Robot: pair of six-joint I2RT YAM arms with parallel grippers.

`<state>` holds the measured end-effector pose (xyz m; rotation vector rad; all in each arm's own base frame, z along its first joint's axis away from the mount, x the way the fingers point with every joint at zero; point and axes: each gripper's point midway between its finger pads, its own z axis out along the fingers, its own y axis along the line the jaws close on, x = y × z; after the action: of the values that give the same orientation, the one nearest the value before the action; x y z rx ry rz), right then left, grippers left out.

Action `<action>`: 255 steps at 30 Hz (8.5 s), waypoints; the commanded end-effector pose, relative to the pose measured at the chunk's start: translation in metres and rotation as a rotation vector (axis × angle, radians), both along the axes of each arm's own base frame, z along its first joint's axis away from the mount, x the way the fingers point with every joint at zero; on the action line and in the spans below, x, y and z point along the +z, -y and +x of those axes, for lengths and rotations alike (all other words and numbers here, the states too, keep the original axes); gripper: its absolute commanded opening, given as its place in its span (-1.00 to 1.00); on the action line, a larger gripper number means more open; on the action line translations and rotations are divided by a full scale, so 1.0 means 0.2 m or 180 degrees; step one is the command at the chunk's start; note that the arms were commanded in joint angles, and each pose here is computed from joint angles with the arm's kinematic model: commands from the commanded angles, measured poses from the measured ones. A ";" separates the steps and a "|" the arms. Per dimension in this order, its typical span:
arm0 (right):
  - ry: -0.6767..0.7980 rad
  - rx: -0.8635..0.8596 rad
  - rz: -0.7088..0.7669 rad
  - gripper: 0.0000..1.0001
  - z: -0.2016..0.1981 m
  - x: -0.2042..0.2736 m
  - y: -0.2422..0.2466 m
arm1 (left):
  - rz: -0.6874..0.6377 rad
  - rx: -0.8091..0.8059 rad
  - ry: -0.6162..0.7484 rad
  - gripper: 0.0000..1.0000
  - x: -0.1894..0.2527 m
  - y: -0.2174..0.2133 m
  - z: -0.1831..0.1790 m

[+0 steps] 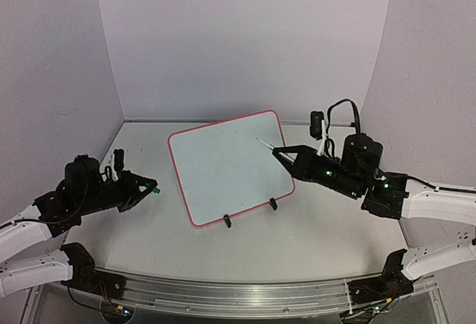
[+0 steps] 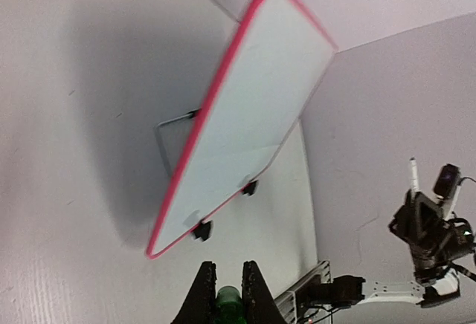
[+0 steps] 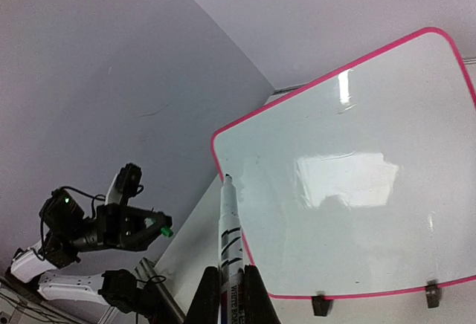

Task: Write a sentence on the whiteboard
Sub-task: Hold the whiteboard at the center of the board, then pick up the whiteboard marker from the center of the board, then write a sentence on the whiteboard.

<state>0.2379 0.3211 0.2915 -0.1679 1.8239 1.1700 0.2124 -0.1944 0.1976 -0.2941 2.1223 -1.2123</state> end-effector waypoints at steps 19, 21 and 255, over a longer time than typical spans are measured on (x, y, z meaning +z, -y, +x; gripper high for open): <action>-0.0222 0.0149 -0.0428 -1.00 0.01 -0.18 -0.04 | 0.0930 0.0181 -0.1250 -0.73 -0.76 -0.09 -0.06; -0.0238 0.0155 -0.0445 -1.00 0.01 -0.20 -0.05 | 0.0973 0.0173 -0.1275 -0.66 -0.78 -0.10 -0.06; 0.0615 0.0646 -0.1115 -1.00 0.37 -0.20 -1.02 | 0.1242 -0.1971 0.0898 -1.00 0.02 0.14 0.57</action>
<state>0.3042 0.5218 0.2452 -0.6791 1.8664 0.9345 0.3279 -0.2270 0.2087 0.6744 2.1900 -1.0960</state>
